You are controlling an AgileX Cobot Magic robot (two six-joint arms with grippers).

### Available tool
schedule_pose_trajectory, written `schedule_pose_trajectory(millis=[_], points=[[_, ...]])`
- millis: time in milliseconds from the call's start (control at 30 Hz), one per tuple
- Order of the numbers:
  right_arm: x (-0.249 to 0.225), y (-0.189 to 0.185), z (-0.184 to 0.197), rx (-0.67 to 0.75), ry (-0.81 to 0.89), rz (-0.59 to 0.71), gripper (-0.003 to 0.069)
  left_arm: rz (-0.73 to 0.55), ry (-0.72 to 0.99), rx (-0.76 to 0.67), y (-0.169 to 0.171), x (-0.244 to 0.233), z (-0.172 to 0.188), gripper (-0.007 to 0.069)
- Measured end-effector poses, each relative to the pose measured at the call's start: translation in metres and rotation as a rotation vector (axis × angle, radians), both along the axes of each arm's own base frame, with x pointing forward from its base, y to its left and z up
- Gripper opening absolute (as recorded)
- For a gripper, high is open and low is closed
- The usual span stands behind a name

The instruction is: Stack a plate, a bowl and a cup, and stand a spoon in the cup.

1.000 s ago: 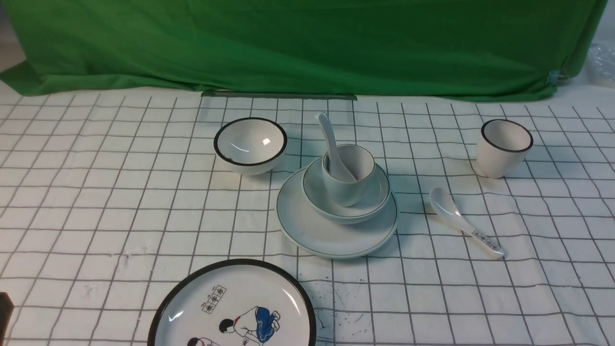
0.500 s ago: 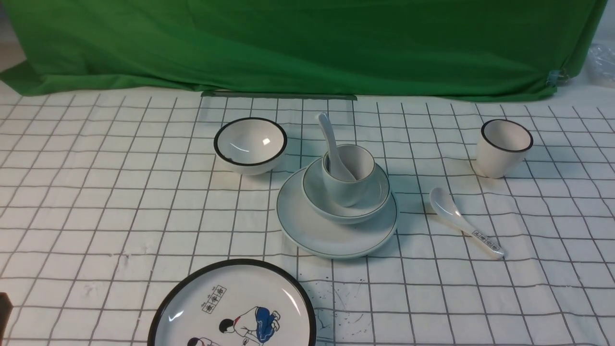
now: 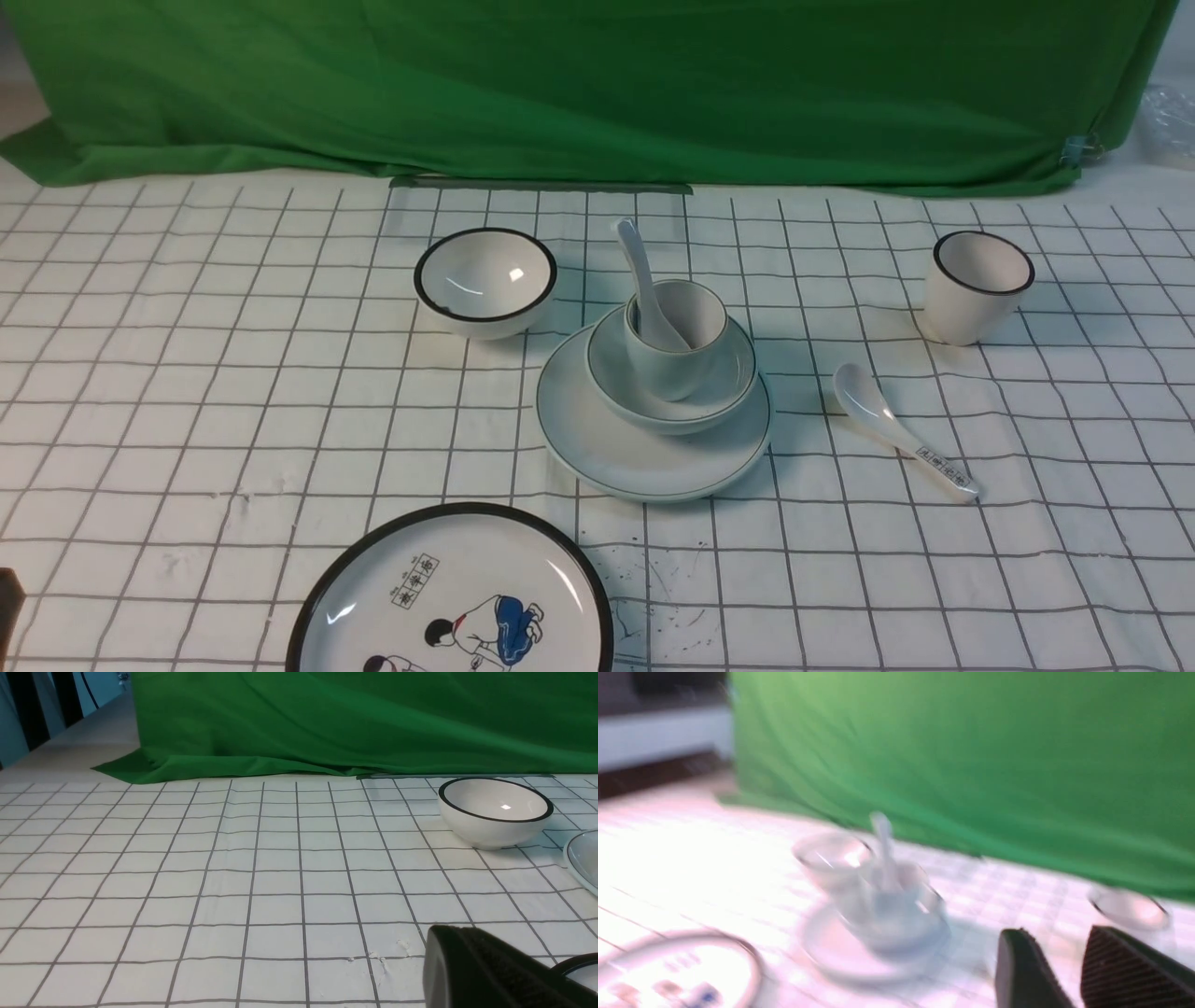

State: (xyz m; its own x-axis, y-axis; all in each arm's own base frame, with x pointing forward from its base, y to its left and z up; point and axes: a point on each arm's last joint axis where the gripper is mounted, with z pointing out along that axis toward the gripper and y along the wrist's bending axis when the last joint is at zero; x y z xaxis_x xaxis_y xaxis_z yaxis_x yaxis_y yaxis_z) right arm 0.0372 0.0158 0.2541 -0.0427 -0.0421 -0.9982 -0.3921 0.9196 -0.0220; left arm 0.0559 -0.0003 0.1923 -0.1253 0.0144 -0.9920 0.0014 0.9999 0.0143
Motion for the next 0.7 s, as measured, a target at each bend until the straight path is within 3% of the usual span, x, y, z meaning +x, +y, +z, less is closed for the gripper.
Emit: schedule_pose_trajectory(millis=[133,333,700], points=[[0.01,-0.007,-0.036,-0.053,0.108,-0.212,0.0237,0.0,0.0,0.0,0.0,0.0,0.0,0.0001],[0.015,-0.017,-0.08,-0.073,0.266,-0.413,0.0237,0.0,0.0,0.004,0.0,0.0,0.0,0.0001],[0.015,-0.018,-0.079,-0.069,0.261,-0.433,0.0237,-0.001,0.0,0.006,0.0,0.0,0.0,0.0003]])
